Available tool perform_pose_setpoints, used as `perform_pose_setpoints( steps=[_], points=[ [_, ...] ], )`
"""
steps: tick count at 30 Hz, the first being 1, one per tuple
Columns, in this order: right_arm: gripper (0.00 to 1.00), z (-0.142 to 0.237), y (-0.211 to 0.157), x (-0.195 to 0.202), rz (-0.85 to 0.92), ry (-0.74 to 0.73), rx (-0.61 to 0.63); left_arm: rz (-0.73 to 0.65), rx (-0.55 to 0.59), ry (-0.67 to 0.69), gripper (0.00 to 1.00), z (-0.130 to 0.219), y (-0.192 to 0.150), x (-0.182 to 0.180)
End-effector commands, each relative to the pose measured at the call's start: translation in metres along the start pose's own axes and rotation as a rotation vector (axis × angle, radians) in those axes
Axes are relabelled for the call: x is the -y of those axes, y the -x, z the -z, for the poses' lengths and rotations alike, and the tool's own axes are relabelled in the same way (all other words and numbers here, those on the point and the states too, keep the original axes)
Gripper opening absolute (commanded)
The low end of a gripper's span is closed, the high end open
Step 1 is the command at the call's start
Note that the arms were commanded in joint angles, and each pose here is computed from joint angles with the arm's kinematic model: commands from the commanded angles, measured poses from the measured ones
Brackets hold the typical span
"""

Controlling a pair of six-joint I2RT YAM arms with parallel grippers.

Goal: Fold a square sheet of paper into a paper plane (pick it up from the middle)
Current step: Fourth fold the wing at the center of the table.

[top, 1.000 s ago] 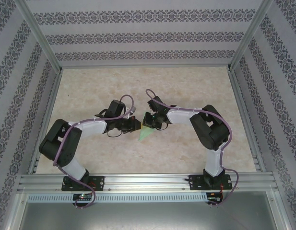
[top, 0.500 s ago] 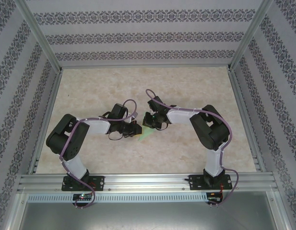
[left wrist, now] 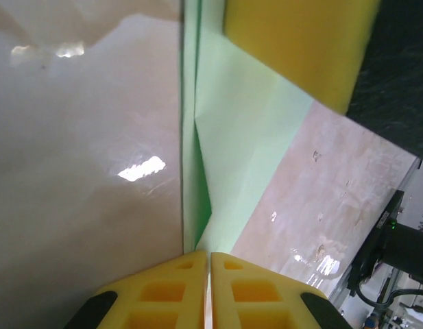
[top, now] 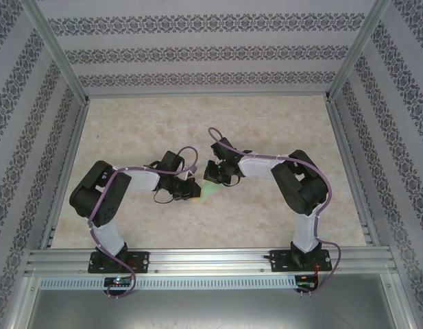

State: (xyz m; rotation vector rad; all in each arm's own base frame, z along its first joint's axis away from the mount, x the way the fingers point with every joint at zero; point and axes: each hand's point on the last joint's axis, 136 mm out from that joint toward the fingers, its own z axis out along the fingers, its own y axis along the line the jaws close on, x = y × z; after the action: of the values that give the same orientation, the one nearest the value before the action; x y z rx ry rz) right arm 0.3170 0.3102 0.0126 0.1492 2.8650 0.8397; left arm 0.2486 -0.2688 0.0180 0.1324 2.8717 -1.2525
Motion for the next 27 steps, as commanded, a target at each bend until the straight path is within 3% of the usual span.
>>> perform_pose_setpoints(
  steps=[1,9,16,19,27],
  points=[
    [0.08,-0.016,-0.017,0.035,-0.035,-0.113,-0.051,0.015,-0.073,0.083,0.12,-0.006,-0.023,-0.022],
    [0.08,-0.015,-0.017,0.035,-0.032,-0.122,-0.05,0.012,-0.146,0.058,0.13,0.0,-0.053,-0.022],
    [0.08,-0.016,-0.017,0.035,-0.033,-0.123,-0.051,0.018,-0.189,0.173,0.13,0.009,-0.064,-0.038],
    [0.08,-0.016,-0.018,0.034,-0.032,-0.116,-0.051,0.007,-0.139,0.183,0.12,0.018,-0.057,-0.031],
    [0.08,-0.014,-0.015,0.029,-0.028,-0.107,-0.044,-0.071,0.096,-0.01,0.12,0.044,-0.004,0.043]
  ],
)
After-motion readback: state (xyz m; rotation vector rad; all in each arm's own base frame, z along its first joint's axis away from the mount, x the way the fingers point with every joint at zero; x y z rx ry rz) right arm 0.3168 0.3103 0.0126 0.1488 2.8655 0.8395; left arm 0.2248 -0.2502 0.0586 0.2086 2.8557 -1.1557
